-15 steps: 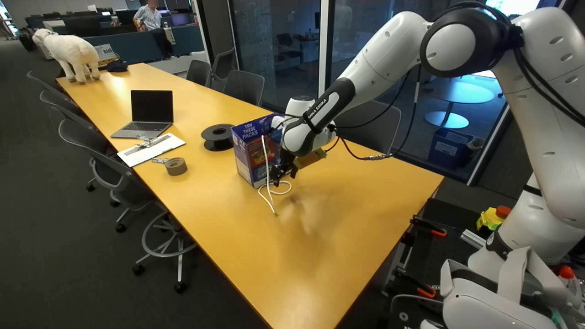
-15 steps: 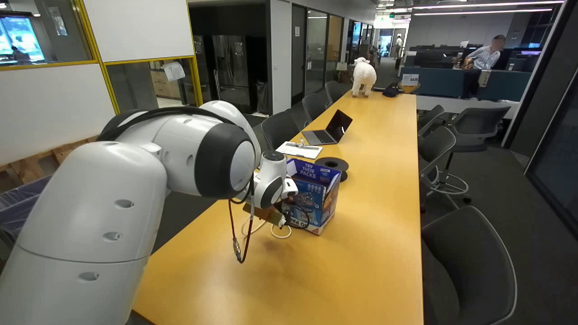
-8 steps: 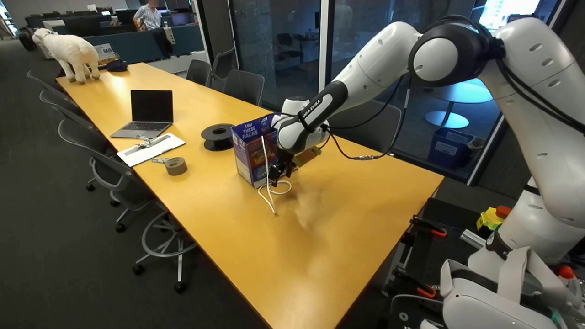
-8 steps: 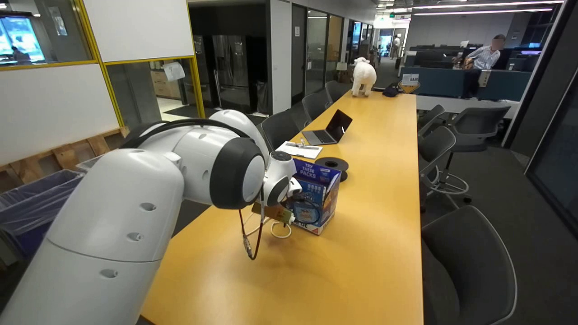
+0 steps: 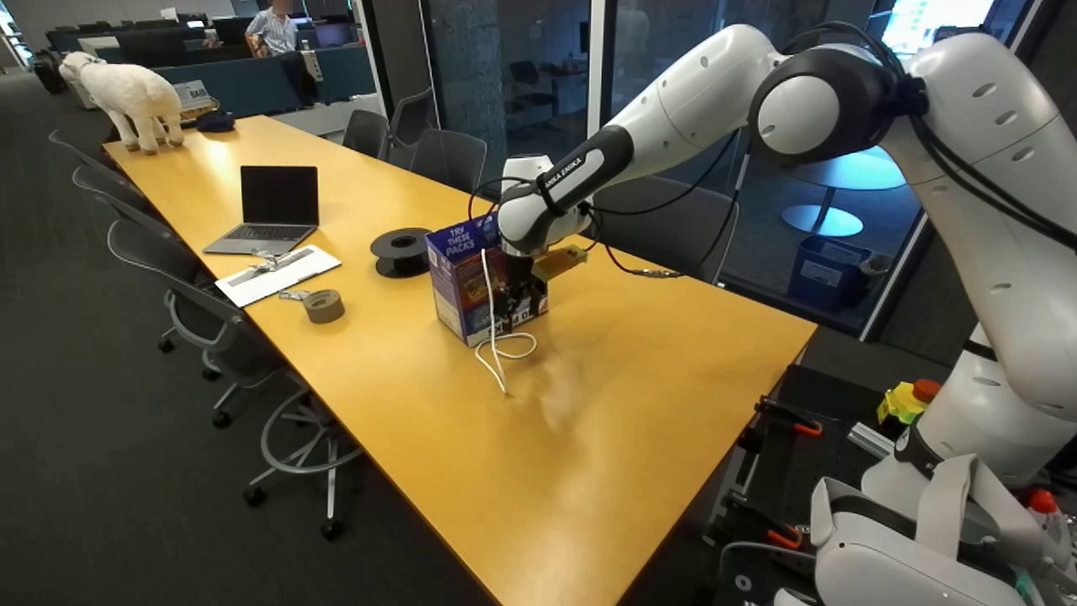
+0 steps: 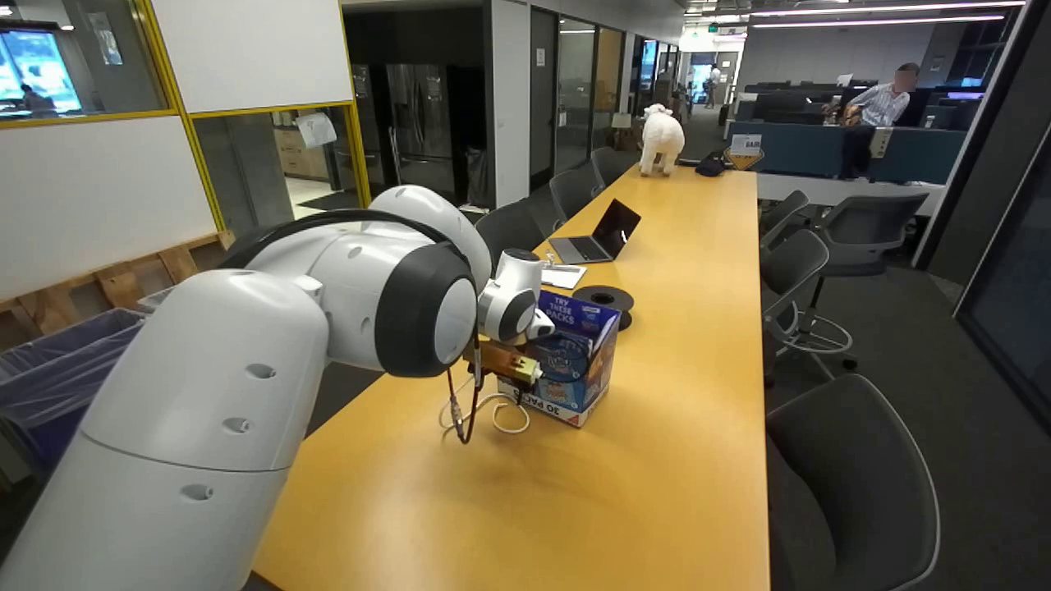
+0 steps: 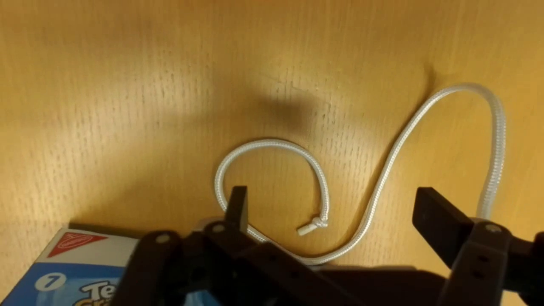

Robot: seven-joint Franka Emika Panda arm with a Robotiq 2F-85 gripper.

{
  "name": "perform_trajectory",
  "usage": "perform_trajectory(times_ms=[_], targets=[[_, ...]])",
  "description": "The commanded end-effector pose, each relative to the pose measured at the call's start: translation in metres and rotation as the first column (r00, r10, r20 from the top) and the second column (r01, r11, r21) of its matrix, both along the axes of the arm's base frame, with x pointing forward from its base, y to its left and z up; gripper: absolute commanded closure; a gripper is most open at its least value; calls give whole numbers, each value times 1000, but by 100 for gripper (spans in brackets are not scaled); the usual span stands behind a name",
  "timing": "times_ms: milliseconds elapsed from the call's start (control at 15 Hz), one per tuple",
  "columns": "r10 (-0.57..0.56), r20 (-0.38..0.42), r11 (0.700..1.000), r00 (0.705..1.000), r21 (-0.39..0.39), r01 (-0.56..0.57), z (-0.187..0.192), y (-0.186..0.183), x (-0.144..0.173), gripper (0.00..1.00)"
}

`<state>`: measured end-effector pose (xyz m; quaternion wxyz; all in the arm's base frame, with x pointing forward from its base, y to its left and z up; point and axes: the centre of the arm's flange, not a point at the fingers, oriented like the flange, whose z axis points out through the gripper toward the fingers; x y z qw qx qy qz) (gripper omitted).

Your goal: Pick up the ropes from the table and put them in the box

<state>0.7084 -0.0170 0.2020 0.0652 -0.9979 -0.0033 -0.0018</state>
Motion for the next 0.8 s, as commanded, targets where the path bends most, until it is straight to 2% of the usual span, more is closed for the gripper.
perform_trajectory(times_ms=[0,200,333,467,733], targets=[[-3,-44,997,999,82,7,30,8,18,0],[-17,-68,990,998,138,27,46,18,22,0],[-34,-63,988,997,147,43,45,23,23,0],[-38,-54,988,998,151,45,29,29,24,0],[-77,-3,994,997,80,77,-19,49,32,0]])
